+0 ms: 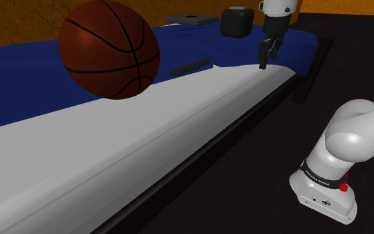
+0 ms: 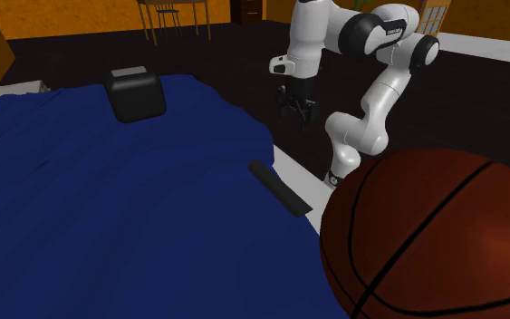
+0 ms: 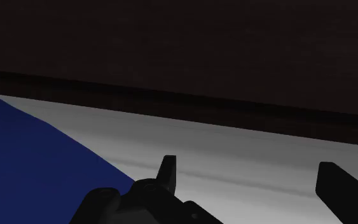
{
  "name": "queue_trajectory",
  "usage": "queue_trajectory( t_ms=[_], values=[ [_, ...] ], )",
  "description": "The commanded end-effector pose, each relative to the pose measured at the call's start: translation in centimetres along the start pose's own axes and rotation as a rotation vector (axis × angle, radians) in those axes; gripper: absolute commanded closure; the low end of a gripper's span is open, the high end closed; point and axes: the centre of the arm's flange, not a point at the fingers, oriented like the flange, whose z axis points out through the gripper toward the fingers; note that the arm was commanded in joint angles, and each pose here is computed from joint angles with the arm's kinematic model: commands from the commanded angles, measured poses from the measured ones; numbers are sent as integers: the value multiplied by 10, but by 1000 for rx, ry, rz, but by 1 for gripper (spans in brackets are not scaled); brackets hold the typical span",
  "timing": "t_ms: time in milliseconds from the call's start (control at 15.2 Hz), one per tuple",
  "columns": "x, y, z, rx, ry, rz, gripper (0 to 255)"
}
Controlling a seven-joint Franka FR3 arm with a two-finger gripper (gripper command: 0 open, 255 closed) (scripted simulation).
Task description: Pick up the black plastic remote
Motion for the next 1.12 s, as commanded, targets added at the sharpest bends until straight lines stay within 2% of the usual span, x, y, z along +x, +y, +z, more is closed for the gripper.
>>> queue_trajectory(
  t_ms=[0,528,1056],
  values=[
    [0,0,0,0,0,0,0],
    [103,-9,-18,43,2,-488,0],
    [190,-65,-37,87,5,-975,0]
  ],
)
